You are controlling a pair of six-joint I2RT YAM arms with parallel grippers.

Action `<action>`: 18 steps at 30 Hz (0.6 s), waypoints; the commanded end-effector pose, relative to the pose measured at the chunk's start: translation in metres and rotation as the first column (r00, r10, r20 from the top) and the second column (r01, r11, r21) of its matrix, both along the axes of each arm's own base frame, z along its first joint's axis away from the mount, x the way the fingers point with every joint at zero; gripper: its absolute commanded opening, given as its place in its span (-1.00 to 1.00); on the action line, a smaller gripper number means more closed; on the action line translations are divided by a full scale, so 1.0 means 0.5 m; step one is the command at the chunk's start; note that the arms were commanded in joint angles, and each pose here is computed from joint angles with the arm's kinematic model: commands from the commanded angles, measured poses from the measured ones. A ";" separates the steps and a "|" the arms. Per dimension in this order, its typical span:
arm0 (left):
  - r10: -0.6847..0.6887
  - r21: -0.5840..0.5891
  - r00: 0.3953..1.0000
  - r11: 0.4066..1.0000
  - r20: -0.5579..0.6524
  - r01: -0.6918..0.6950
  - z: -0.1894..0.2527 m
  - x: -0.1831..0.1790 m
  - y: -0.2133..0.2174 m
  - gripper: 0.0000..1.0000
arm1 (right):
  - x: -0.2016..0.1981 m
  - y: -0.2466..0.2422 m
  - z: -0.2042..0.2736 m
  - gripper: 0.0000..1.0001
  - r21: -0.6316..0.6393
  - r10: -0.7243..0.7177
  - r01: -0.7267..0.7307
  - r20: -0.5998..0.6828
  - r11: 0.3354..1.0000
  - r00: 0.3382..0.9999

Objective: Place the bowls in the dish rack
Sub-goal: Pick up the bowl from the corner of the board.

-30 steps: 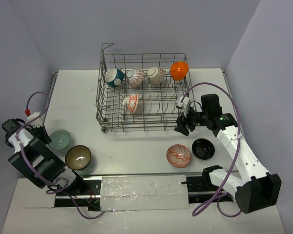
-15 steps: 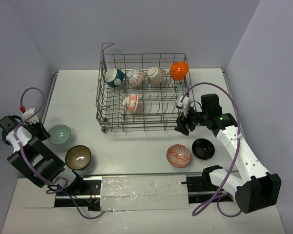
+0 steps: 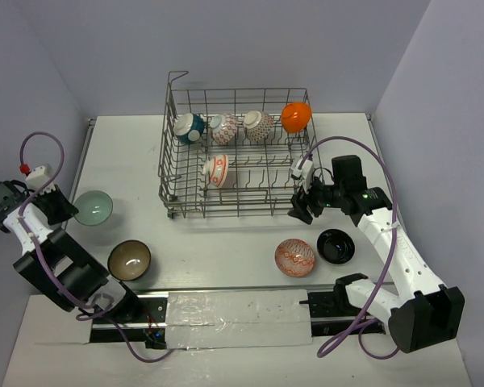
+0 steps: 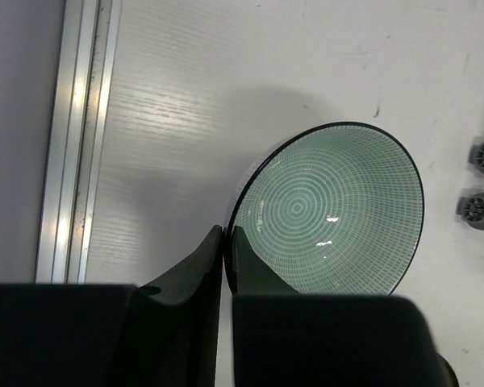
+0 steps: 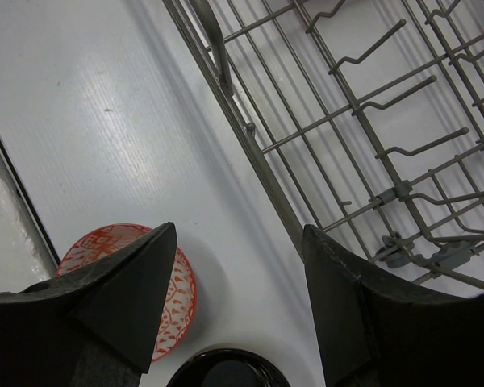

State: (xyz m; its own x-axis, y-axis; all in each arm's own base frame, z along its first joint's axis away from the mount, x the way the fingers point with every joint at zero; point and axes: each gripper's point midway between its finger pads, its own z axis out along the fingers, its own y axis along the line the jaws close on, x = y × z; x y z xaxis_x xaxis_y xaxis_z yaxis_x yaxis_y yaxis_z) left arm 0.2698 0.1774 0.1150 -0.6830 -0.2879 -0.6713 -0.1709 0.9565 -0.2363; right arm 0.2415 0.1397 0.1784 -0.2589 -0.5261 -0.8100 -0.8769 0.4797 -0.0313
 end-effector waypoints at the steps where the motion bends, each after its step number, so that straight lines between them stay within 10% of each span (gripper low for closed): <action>1: -0.041 0.010 0.990 0.999 0.138 0.040 0.101 0.036 -0.018 -1.00 | 0.012 -0.001 0.011 0.43 0.009 -0.002 0.001 0.051 1.000 0.999; 18: -0.090 0.028 0.948 0.996 0.307 0.086 0.305 0.084 -0.093 -0.99 | -0.006 0.021 0.021 0.43 0.029 0.049 -0.050 0.046 0.998 0.998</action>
State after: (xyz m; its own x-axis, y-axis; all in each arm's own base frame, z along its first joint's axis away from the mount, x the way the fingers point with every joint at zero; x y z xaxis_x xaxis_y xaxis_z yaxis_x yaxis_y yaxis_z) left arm 0.3037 0.1490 0.2214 -0.5429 -0.2608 -0.7982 -0.0815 0.9624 -0.2590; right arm 0.2387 0.1425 0.1755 -0.2571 -0.5250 -0.8113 -0.8836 0.4677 -0.0227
